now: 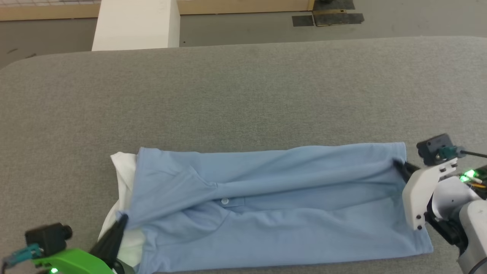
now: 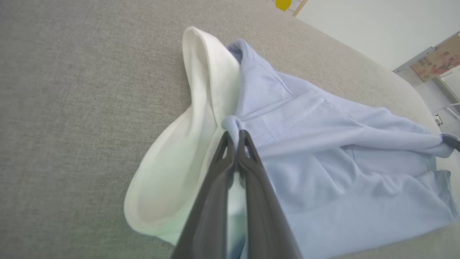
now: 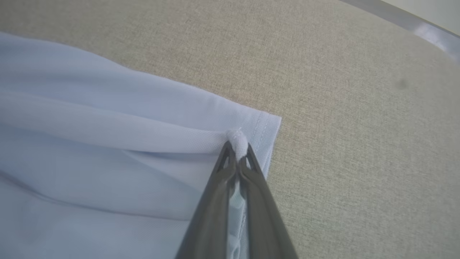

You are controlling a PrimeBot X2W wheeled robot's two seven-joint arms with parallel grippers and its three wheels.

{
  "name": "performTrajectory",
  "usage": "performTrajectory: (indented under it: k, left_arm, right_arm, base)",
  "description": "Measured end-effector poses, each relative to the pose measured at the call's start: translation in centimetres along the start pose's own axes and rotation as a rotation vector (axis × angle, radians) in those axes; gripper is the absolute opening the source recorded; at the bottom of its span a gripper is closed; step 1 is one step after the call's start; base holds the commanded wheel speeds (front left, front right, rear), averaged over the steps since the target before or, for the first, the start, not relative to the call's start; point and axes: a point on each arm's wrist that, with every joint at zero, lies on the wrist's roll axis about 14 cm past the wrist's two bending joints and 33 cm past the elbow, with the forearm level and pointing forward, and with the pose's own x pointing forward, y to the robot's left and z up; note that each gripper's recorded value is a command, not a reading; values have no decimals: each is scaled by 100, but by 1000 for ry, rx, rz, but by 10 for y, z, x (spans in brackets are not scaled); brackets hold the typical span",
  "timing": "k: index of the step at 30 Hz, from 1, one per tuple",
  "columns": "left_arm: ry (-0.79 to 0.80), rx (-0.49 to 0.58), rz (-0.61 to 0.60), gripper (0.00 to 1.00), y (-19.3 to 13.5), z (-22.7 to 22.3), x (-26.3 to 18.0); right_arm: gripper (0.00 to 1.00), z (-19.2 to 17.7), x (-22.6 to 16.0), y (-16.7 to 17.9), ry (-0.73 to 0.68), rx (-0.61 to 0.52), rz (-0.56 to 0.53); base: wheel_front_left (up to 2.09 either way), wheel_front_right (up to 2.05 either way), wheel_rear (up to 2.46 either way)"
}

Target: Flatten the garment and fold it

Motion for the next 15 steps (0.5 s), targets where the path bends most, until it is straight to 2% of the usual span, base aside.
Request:
performTrajectory:
  k: [7, 15]
  left_arm:
    - [174, -67, 5, 0, -1, -55, -7]
    - [279, -58, -10, 0, -3, -82, -2]
  right_arm:
    - [0, -45, 1, 21, 213, -19, 66]
    - [0, -52, 1, 24, 289, -15, 73]
  base:
    - [0, 0, 0]
    - [0, 0, 0]
